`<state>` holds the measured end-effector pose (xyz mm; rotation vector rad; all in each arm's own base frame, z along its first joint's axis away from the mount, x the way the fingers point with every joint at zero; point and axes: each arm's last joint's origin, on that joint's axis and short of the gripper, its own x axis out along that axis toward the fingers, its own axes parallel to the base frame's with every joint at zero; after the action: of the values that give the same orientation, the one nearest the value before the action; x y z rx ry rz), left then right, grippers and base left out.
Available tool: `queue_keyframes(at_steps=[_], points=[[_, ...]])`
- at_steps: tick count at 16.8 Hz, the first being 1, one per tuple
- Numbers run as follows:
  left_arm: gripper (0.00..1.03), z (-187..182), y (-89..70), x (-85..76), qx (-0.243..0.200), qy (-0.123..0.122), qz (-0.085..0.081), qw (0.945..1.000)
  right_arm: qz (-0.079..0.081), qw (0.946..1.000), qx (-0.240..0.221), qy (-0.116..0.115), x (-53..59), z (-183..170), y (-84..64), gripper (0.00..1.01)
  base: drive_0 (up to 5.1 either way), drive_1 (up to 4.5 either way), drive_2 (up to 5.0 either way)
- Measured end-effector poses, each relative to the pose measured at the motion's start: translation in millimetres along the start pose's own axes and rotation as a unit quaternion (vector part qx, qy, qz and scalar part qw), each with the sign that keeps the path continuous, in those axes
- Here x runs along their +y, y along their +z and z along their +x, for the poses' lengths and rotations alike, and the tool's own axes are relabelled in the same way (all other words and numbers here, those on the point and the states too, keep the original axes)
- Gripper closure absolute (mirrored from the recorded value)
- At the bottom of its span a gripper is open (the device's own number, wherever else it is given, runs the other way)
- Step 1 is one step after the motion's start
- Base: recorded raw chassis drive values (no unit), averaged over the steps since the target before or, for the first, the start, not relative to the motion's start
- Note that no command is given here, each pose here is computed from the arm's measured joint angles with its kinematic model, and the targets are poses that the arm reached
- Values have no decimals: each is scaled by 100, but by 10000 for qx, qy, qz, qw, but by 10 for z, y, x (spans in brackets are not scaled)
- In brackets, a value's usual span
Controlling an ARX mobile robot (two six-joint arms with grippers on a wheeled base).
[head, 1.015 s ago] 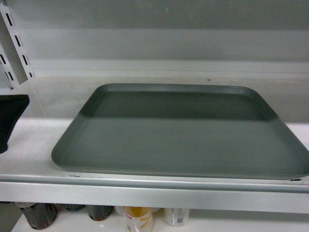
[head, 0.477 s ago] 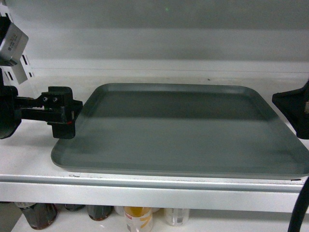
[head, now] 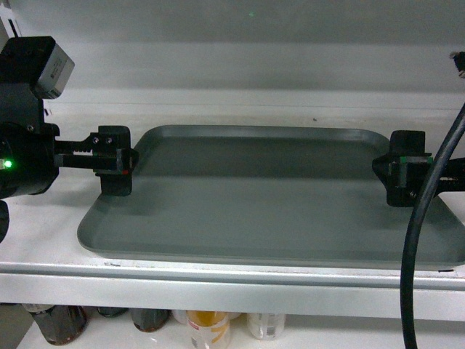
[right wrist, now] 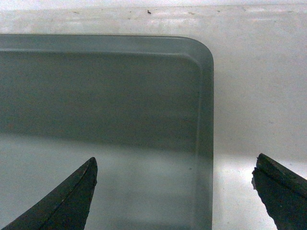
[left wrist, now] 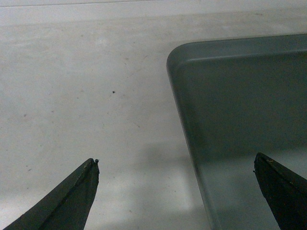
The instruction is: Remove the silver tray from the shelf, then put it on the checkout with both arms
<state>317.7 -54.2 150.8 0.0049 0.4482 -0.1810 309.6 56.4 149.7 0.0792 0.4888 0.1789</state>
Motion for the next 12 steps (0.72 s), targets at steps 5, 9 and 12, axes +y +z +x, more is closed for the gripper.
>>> queue_keyframes(at_steps=[5, 9, 12], points=[[5, 84, -44, -57, 274, -118, -57, 9995, -60, 9996, 137, -254, -47, 166, 29, 3, 0, 0, 0], [5, 132, -118, -75, 459, -102, -41, 9989, -86, 9981, 418, -452, -125, 255, -26, 3, 0, 0, 0], [5, 147, -133, -77, 480, -111, -40, 9988, -80, 9977, 508, -447, -122, 278, -12, 3, 0, 0, 0]])
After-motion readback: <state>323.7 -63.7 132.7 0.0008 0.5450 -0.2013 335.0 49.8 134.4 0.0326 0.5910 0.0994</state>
